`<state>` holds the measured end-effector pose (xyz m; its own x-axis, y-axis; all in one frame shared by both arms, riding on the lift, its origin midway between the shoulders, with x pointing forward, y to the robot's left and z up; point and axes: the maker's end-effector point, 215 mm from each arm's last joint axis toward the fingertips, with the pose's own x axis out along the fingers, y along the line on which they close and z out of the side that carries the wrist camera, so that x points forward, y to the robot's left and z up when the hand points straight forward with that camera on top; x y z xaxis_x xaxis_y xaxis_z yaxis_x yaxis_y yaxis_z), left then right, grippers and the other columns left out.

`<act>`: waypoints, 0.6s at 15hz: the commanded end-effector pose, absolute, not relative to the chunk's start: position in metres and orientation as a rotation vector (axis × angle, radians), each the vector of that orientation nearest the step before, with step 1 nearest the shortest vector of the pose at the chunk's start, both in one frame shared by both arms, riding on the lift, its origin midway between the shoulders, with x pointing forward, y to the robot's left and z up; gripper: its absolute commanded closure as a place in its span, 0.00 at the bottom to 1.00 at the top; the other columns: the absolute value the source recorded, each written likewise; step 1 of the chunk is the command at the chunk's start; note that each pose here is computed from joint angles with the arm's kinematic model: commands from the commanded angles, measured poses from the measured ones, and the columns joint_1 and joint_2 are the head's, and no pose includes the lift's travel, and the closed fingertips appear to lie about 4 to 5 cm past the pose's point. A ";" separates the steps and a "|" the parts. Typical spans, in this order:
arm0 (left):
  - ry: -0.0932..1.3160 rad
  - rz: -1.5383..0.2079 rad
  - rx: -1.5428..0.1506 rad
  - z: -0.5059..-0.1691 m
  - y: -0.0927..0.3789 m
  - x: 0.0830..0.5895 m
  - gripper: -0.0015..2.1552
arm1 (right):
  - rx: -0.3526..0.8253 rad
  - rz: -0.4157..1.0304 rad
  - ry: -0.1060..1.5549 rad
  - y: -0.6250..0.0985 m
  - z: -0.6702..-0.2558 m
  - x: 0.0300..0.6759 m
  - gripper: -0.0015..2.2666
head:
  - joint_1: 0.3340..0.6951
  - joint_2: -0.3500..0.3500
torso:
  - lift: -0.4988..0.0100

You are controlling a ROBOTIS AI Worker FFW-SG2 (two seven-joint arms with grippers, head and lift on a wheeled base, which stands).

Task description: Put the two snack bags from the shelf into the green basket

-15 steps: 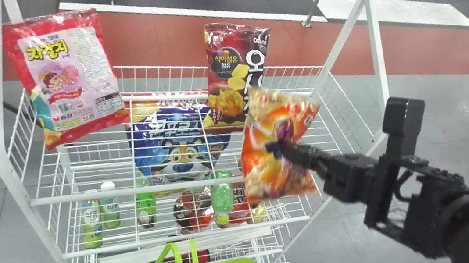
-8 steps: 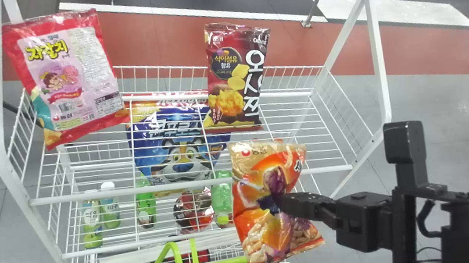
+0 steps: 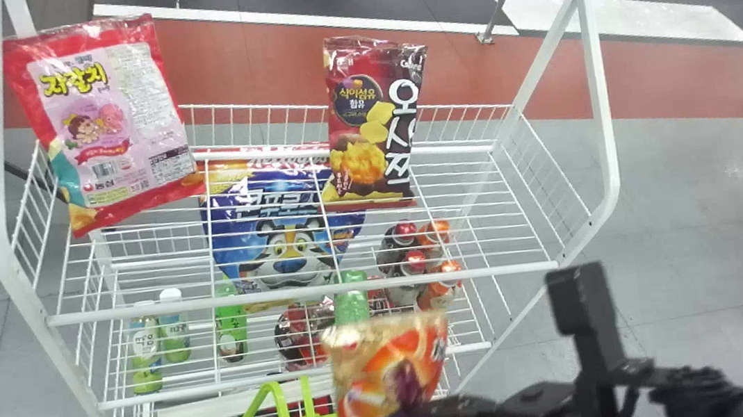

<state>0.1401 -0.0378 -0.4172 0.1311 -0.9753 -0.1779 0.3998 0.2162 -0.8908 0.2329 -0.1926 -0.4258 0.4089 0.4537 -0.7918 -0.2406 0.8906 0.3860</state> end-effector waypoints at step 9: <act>0.923 -1.179 -0.797 -0.414 -0.042 0.136 0.97 | 0.308 0.588 1.401 -0.109 -0.535 0.155 0.92 | 1.00 0.00 | 0.97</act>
<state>0.1365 -0.0414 -0.4135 0.1249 -0.9772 -0.1719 0.4030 0.2082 -0.8912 0.1617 -0.1170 -0.5256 0.0976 0.5452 -0.8326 -0.2123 0.8288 0.5178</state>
